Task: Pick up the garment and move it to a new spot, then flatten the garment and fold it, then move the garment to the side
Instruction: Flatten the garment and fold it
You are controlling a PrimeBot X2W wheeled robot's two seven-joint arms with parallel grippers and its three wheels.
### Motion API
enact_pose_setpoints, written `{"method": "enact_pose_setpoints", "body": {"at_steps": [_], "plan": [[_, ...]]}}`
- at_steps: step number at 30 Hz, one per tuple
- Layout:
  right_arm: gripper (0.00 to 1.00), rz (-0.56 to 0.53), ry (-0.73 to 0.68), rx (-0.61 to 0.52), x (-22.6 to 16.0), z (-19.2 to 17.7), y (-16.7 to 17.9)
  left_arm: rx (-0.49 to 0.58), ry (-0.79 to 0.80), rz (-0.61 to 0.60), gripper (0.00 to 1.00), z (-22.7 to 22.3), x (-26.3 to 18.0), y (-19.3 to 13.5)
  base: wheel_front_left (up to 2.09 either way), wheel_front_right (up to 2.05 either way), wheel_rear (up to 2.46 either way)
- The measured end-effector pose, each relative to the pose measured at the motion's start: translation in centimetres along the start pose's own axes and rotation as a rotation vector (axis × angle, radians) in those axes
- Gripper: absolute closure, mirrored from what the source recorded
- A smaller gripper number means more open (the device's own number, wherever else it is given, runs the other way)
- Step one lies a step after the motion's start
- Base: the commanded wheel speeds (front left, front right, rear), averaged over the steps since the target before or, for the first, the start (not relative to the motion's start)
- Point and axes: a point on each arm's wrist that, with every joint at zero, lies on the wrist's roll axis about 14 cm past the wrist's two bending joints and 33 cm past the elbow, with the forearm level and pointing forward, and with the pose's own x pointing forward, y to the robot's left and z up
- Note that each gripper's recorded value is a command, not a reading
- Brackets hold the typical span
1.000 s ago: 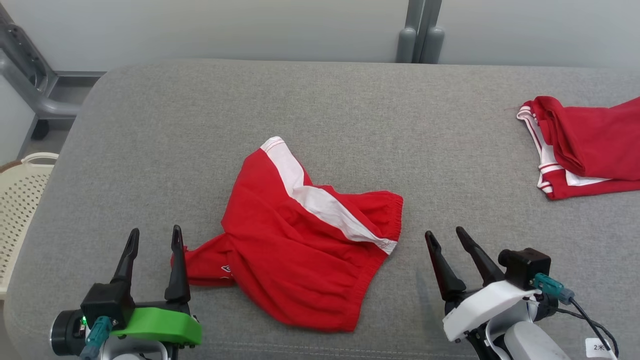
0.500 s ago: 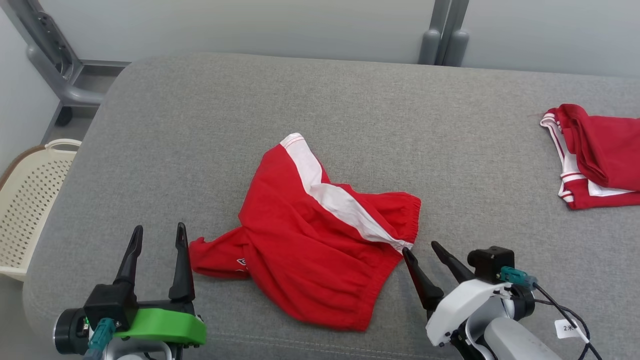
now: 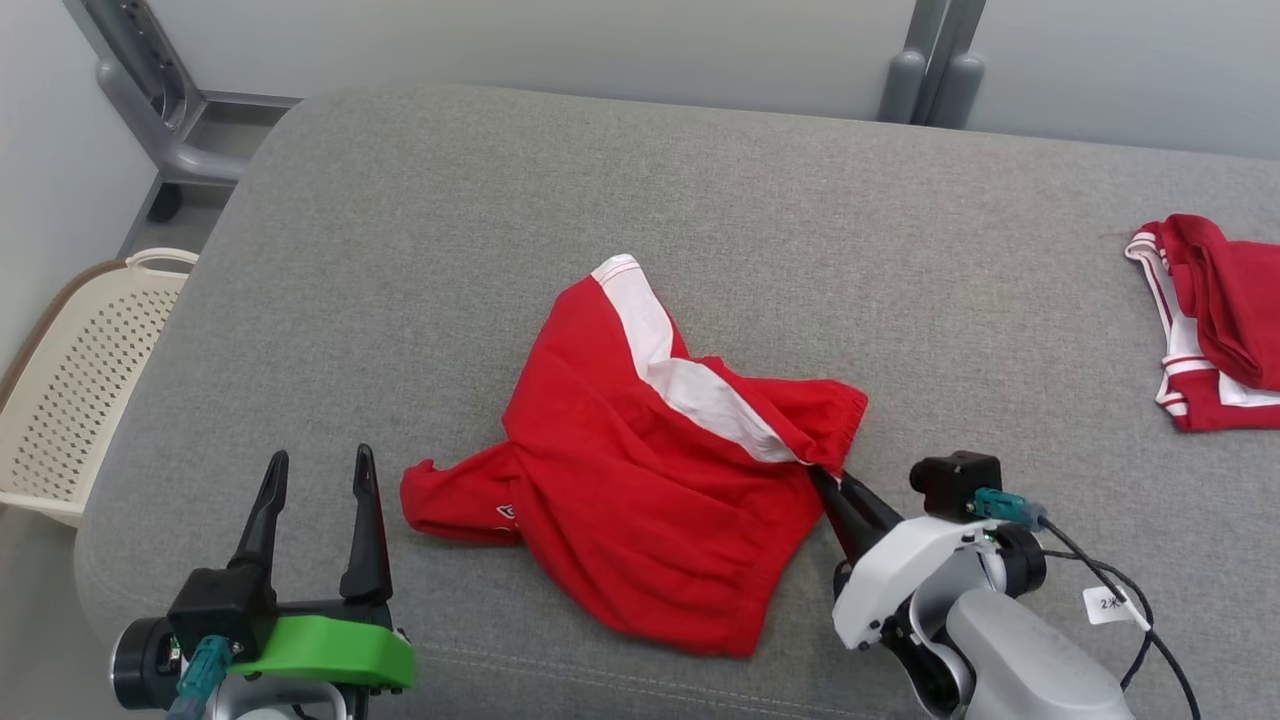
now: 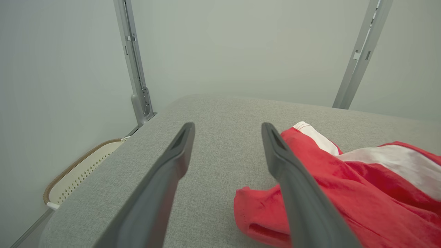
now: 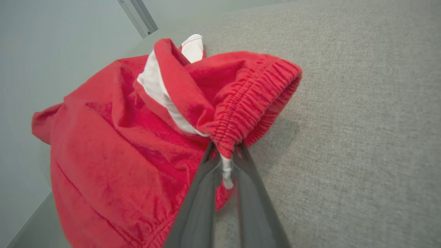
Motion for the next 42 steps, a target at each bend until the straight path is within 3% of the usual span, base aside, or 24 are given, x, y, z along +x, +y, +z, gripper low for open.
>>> {"method": "enact_pose_setpoints", "body": {"at_steps": [5, 8, 15, 26, 42], "plan": [[1.0, -0.017, -0.119, 0.044, 0.1, 3.8, -1.1, -0.009, 0.002, 0.001, 0.0, -0.1, 0.3, -0.2, 0.0, 0.0, 0.0], [1.0, -0.017, -0.238, 0.198, -0.3, 7.1, -1.1, -0.013, 0.005, -0.012, 0.0, -0.2, 0.5, -0.7, 0.0, 0.0, 0.0], [1.0, -0.025, -0.392, 0.129, -2.7, 13.4, -3.9, -0.025, 0.002, -0.033, 0.0, -0.2, 0.8, -1.6, 0.0, 0.0, 0.0], [1.0, -0.056, -0.377, 0.042, -1.7, 15.8, -5.4, -0.031, 0.007, -0.035, 0.0, -0.3, 0.6, -1.8, 0.0, 0.0, 0.0], [1.0, -0.146, -0.27, -0.013, 5.2, 17.2, -8.1, -0.039, 0.039, -0.034, 0.0, -1.2, 0.8, -1.8, 0.0, 0.0, 0.0]]}}
